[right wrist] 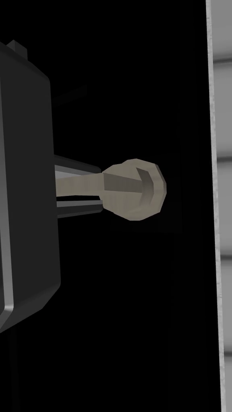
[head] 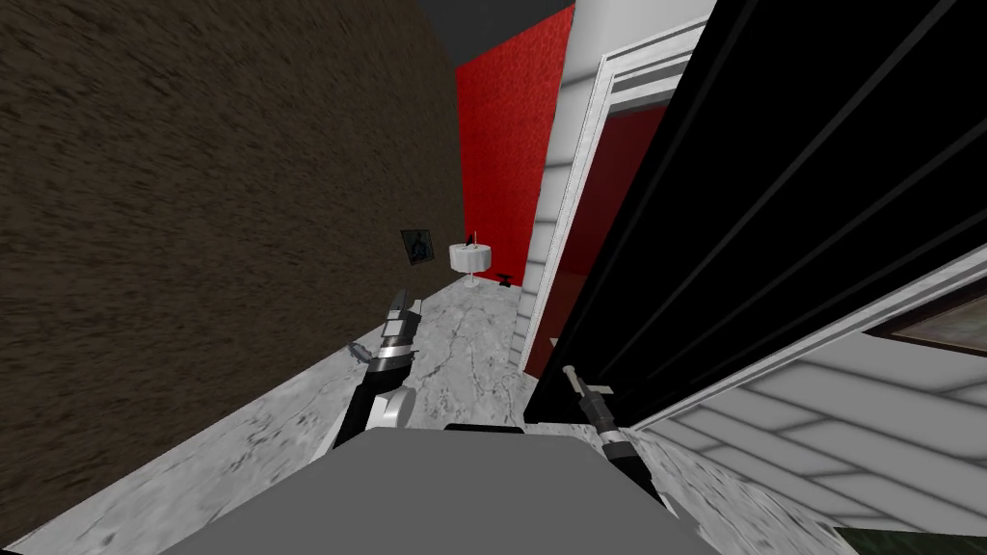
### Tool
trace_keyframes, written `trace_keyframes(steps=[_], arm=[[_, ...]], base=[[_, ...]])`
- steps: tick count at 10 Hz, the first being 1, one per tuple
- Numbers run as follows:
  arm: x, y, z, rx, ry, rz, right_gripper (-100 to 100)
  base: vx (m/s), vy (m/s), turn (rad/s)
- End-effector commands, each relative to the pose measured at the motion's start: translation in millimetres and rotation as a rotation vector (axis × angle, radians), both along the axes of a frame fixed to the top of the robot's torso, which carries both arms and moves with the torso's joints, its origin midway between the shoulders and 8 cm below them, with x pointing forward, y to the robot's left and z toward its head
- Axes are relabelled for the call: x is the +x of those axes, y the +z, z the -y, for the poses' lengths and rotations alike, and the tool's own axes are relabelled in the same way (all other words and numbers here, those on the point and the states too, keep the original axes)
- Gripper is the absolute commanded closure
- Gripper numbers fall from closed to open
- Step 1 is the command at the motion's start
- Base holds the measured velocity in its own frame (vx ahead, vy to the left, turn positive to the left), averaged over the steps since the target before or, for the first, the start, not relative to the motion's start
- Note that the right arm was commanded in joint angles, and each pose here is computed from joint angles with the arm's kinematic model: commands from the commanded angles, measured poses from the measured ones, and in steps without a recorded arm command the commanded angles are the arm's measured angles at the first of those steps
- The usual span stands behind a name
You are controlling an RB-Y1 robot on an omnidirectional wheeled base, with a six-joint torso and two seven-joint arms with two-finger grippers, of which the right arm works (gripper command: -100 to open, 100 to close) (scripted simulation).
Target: Pull the door open
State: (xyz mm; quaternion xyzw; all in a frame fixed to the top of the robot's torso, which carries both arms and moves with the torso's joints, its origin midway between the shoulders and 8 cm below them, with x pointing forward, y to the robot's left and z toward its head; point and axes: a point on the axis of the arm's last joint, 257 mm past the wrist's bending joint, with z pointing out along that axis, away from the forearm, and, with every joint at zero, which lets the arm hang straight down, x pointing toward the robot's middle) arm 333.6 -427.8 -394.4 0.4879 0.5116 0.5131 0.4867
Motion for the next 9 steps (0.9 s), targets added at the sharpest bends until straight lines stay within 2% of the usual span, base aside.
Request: trace_keyframes(steps=[1, 2, 3, 9], arm=[[-9.5, 1.7, 6.4, -0.003, 0.005, 0.000, 100], [-4.2, 0.3, 1.6, 0.000, 0.007, 0.002, 100], [-13.0, -0.9, 2.7, 0.001, 0.014, -0.001, 100], [-33.0, 0.7, 9.0, -0.002, 0.028, 0.000, 100]], base=[[-0.218, -0.051, 0.124], [-0.098, -0.016, 0.026], [-0.171, -0.051, 0.251], [-0.209, -0.083, 0.172]])
